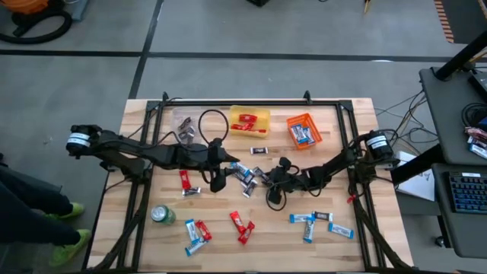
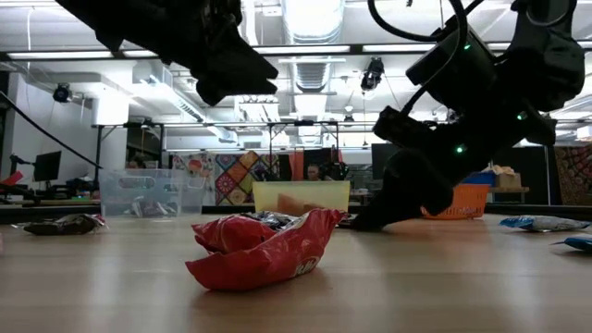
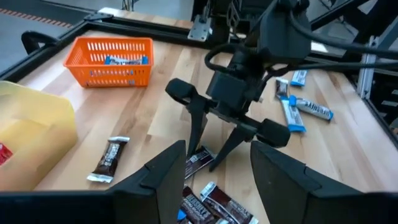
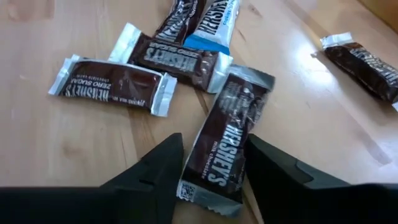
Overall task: Sort candy
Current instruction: Put the brown chocolate bar into the transparent bin
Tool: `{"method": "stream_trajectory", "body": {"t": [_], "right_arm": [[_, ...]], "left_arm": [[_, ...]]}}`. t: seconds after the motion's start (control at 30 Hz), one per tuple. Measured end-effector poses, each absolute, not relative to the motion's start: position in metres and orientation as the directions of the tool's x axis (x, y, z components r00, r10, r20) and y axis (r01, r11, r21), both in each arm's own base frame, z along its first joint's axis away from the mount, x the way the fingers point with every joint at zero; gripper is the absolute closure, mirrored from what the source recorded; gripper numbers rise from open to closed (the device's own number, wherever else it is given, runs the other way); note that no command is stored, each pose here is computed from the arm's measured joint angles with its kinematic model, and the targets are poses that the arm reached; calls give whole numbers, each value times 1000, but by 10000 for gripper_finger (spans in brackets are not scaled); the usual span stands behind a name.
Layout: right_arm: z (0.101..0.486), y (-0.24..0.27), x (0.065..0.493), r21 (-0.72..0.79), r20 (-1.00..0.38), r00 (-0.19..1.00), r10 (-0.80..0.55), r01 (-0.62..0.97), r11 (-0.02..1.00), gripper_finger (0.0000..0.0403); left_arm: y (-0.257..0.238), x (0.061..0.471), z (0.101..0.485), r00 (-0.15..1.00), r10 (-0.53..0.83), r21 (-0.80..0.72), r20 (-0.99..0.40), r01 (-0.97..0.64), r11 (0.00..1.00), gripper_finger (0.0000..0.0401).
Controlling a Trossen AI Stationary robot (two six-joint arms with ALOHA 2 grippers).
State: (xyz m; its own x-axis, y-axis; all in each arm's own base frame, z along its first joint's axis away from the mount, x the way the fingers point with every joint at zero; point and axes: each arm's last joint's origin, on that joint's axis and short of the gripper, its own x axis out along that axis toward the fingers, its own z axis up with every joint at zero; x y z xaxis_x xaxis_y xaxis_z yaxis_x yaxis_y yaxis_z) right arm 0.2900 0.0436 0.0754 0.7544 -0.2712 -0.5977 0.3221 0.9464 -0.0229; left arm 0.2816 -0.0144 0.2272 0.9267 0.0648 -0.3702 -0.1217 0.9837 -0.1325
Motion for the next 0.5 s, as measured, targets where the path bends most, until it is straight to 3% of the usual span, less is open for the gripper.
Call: {"method": "stream_trajectory", "body": {"t": [0.27,0.5], "right_arm": [[76,43,289,-15,-599,752,-275,333,943,321],[89,42,287,2,-586,764,-270,334,942,329]], "left_arm": [[-15,289,209,900,64,-106,-431,-121,987,237],[-15,291,207,900,64,-90,-431,-113,990,237]]}}
